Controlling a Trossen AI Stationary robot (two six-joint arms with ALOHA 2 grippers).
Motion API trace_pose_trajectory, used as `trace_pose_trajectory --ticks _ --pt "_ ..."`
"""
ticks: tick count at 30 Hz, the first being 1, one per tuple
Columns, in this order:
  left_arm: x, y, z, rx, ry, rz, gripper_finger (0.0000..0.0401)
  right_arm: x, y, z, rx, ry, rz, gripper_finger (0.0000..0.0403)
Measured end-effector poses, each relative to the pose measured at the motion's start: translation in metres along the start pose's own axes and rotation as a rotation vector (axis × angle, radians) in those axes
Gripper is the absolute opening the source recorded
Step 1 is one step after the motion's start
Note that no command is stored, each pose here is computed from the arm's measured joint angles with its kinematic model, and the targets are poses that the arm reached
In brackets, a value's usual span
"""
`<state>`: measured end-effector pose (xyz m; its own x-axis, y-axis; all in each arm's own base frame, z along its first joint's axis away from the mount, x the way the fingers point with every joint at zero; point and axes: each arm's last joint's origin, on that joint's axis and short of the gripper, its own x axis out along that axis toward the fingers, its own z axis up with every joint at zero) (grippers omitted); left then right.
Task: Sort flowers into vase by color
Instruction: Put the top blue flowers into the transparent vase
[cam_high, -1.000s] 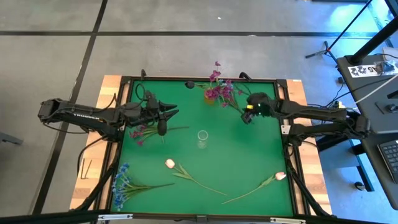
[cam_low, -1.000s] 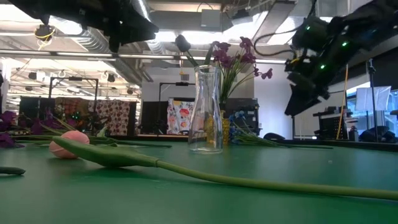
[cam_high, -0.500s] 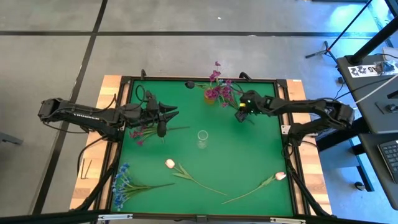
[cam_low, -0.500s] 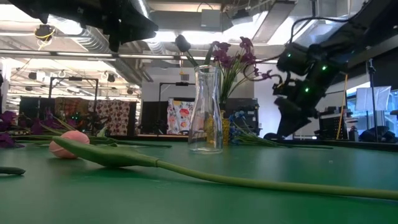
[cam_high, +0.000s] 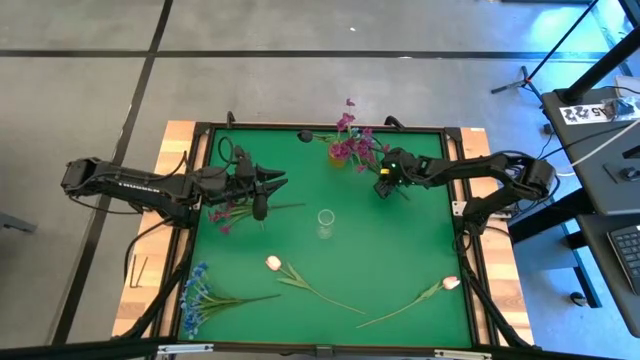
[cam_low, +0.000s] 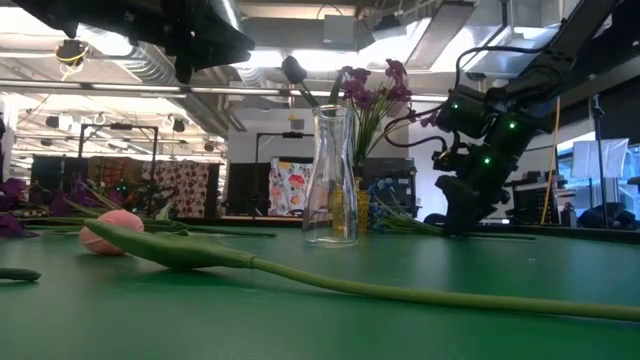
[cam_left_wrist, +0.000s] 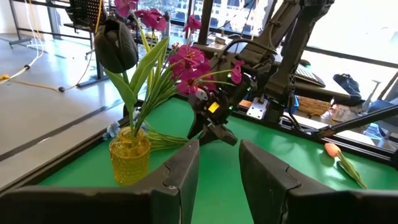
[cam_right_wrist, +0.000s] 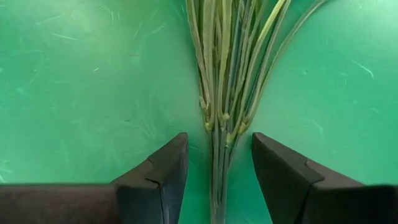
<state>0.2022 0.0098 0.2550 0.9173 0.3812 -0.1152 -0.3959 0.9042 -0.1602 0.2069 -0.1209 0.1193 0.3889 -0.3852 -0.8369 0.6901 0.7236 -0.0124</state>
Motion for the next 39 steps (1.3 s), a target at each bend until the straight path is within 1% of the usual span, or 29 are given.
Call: trace_pose_trajectory --ticks 3,6,9,15,17,23,28,33,37,39 --pt "0.000 0.000 0.000 0.001 0.003 0.001 0.0110 0.000 0.000 -0.001 0.008 0.008 -0.002 0.0174" --pt "0.000 0.000 0.000 0.001 0.003 0.001 0.0110 0.000 0.000 -0.001 0.011 0.012 -0.001 0.0152" --pt "0.000 0.000 0.000 0.001 0.003 0.001 0.0110 0.000 0.000 -0.001 0.028 0.018 0.013 0.0116" --pt "0.000 0.000 0.000 0.001 0.003 0.001 0.0110 0.000 0.000 -0.002 0.037 0.026 0.021 0.0029" --pt "0.000 0.000 0.000 0.001 0.003 0.001 0.0110 -0.001 0.000 -0.002 0.048 0.024 0.022 0.0010" --pt "0.000 0.000 0.000 0.001 0.003 0.001 0.0110 -0.009 -0.001 -0.002 0.073 0.014 0.026 0.0021" --pt "0.000 0.000 -0.001 -0.005 0.006 0.002 0.0110 -0.021 -0.002 0.002 0.085 -0.031 0.041 0.0005" --pt "0.000 0.000 -0.002 -0.010 0.020 0.005 0.0110 -0.032 -0.003 0.005 0.094 -0.062 0.043 0.0009" --pt "0.000 0.000 -0.002 -0.012 0.021 0.005 0.0110 -0.041 -0.004 0.005 0.097 -0.070 0.044 0.0004" --pt "0.000 0.000 -0.002 -0.013 0.022 0.005 0.0110 -0.046 -0.006 0.004 0.097 -0.072 0.028 0.0004"
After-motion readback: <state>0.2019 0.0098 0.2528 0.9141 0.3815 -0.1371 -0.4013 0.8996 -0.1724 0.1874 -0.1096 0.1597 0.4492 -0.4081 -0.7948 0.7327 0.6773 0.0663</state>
